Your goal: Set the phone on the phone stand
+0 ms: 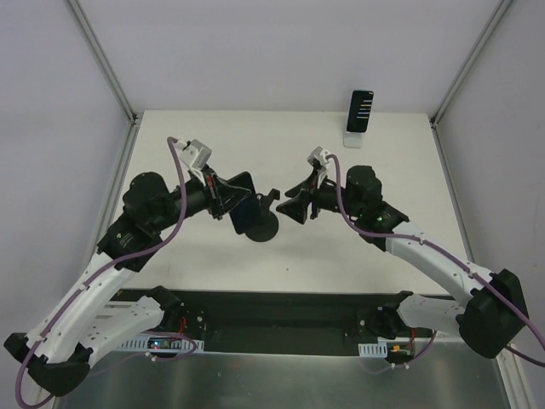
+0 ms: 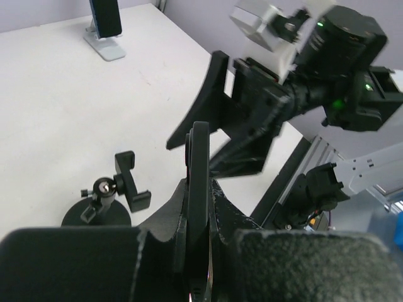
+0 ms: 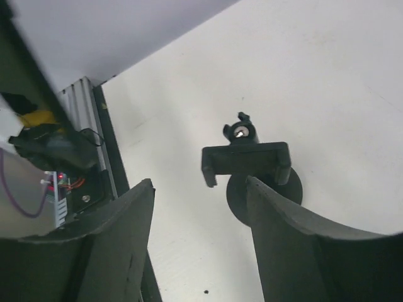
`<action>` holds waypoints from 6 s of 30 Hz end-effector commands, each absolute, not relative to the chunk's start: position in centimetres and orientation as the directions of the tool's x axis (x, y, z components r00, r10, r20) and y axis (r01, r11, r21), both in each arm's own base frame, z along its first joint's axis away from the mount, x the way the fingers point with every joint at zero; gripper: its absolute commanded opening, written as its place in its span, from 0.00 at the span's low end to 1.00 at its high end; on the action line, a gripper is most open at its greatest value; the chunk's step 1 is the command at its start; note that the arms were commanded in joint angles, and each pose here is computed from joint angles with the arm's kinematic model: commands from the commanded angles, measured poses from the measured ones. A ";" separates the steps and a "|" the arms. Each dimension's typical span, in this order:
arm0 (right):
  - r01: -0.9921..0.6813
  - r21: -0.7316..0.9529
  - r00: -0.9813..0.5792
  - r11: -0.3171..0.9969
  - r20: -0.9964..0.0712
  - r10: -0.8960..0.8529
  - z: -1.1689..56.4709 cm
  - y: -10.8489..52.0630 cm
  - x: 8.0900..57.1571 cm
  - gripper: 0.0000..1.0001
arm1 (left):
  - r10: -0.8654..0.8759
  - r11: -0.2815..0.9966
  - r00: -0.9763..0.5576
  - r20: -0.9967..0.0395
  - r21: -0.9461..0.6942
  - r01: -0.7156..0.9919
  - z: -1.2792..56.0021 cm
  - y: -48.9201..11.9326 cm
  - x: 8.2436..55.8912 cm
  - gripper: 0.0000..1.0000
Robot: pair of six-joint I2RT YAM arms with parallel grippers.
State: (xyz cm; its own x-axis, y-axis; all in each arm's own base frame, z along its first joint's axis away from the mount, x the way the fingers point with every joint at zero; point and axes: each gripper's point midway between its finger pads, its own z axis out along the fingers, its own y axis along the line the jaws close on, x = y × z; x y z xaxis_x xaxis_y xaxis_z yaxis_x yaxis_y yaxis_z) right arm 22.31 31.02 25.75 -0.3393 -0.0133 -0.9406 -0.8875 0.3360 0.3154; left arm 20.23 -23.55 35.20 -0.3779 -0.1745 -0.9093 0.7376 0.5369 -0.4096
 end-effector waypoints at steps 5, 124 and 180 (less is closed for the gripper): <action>-0.903 0.154 -0.256 0.402 -0.943 -0.213 23.3 31.3 26.6 0.42 | -0.142 0.524 -0.355 -0.924 -0.375 0.765 34.6 -22.4 18.0 0.00; -0.973 0.208 -0.220 0.101 -0.968 -0.118 23.3 33.8 25.6 0.00 | 0.073 0.034 -0.176 -0.982 -0.174 0.984 26.2 -30.9 24.8 0.00; -0.881 0.116 -0.118 0.459 -0.993 0.024 26.9 33.8 24.8 0.97 | -0.167 0.806 -0.258 -0.952 -0.282 0.520 27.1 -21.5 27.9 0.99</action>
